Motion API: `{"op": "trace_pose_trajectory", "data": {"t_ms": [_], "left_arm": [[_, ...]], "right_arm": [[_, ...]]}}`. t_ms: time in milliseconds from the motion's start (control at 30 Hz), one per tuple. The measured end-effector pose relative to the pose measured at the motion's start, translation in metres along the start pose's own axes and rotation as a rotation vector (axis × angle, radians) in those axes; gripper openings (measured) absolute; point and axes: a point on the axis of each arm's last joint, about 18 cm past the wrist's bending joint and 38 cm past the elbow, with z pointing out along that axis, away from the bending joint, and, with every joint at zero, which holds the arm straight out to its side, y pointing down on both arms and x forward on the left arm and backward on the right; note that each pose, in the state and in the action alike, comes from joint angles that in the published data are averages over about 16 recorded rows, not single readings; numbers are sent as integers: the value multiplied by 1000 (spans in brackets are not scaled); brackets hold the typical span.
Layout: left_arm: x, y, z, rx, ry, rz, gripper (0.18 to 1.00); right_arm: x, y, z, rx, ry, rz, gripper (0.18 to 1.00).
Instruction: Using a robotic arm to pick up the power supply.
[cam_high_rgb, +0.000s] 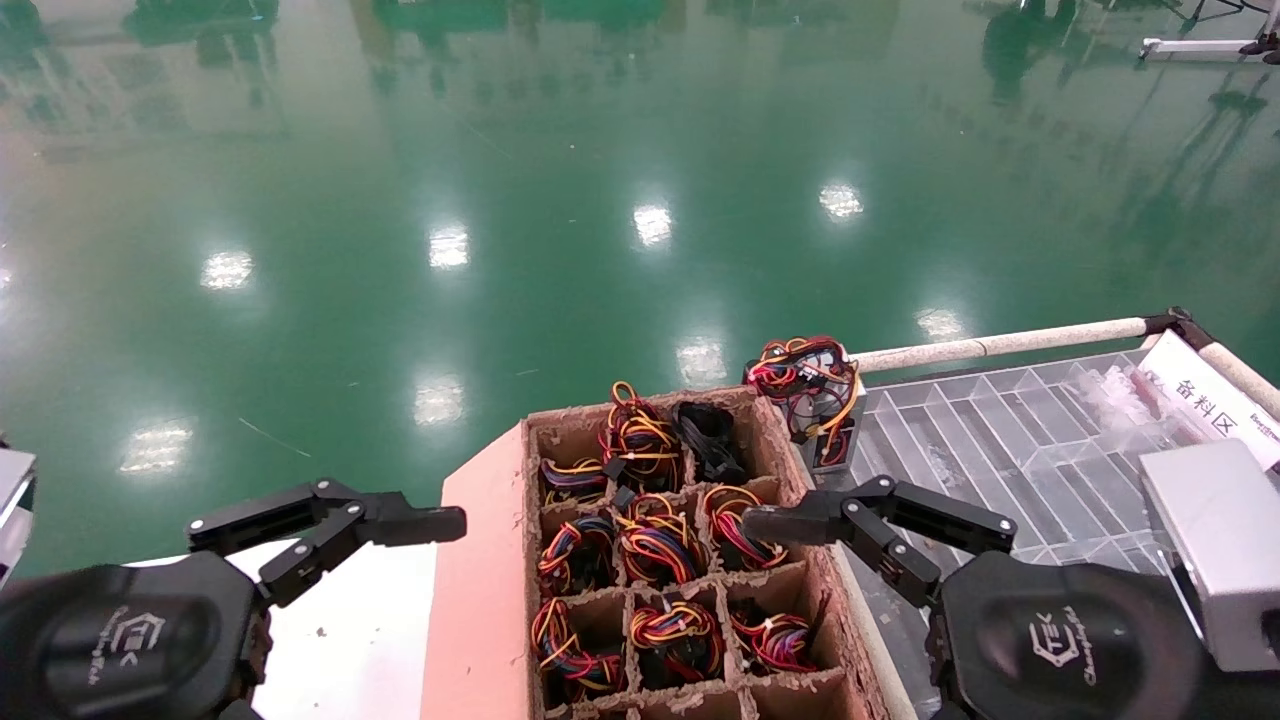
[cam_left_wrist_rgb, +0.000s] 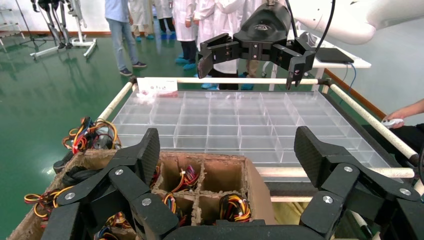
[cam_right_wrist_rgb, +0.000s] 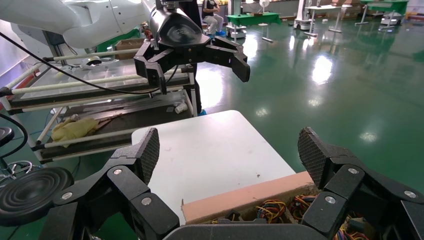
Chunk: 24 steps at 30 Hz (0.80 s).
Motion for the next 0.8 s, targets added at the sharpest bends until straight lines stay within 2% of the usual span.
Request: {"op": "trace_pose_trajectory", "data": {"t_ms": [300,500,800], "left_arm": [[0,0,0,0,0,0,922],[0,0,0,0,0,0,832],[0,0,0,0,0,0,631]], "right_arm": [[0,0,0,0,0,0,1000],[0,0,0,0,0,0,1000],[0,0,0,0,0,0,1000]]}}
